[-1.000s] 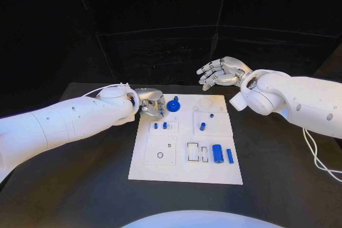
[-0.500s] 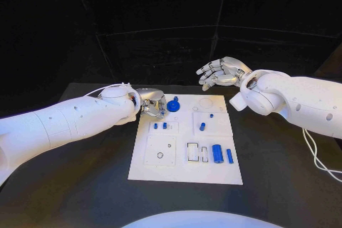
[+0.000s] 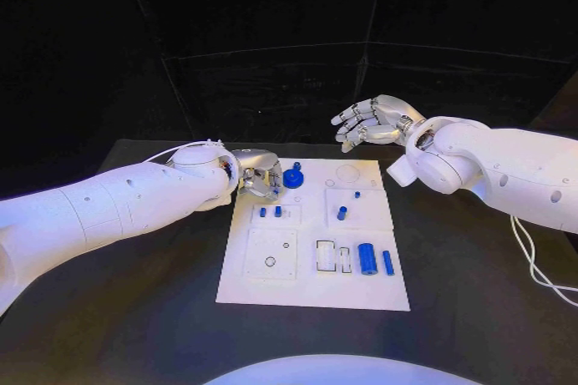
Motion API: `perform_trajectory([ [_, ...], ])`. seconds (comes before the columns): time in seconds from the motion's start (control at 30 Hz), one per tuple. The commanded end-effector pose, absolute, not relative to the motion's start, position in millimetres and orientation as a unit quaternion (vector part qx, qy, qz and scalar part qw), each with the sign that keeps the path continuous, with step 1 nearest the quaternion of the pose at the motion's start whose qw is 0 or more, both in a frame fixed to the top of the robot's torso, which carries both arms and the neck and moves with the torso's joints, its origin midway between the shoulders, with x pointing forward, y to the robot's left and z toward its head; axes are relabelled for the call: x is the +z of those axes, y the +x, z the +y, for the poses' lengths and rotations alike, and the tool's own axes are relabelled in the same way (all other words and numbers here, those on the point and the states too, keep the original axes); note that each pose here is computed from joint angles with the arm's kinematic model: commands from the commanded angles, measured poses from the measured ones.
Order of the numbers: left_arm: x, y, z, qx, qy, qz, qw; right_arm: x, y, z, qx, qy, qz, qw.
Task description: Assemble the parts on the task board
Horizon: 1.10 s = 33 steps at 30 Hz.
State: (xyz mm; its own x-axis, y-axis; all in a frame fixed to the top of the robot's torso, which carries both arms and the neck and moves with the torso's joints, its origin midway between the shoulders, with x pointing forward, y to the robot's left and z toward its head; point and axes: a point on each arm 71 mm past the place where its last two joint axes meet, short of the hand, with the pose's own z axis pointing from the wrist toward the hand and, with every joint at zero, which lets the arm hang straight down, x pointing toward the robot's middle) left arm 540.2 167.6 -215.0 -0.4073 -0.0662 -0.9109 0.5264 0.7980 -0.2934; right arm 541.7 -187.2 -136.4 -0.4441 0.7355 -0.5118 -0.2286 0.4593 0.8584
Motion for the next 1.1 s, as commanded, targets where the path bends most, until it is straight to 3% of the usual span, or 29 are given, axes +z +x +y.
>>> perform_trajectory([
  [0.03,-217.2,539.6,167.6,-0.278,0.144,0.799,0.513,-134.3,541.9,-186.9,0.491,0.179,0.693,0.497],
  [1.1,-214.2,541.0,170.2,-0.279,0.143,0.786,0.533,-134.4,542.3,-188.2,0.49,0.18,0.693,0.498],
])
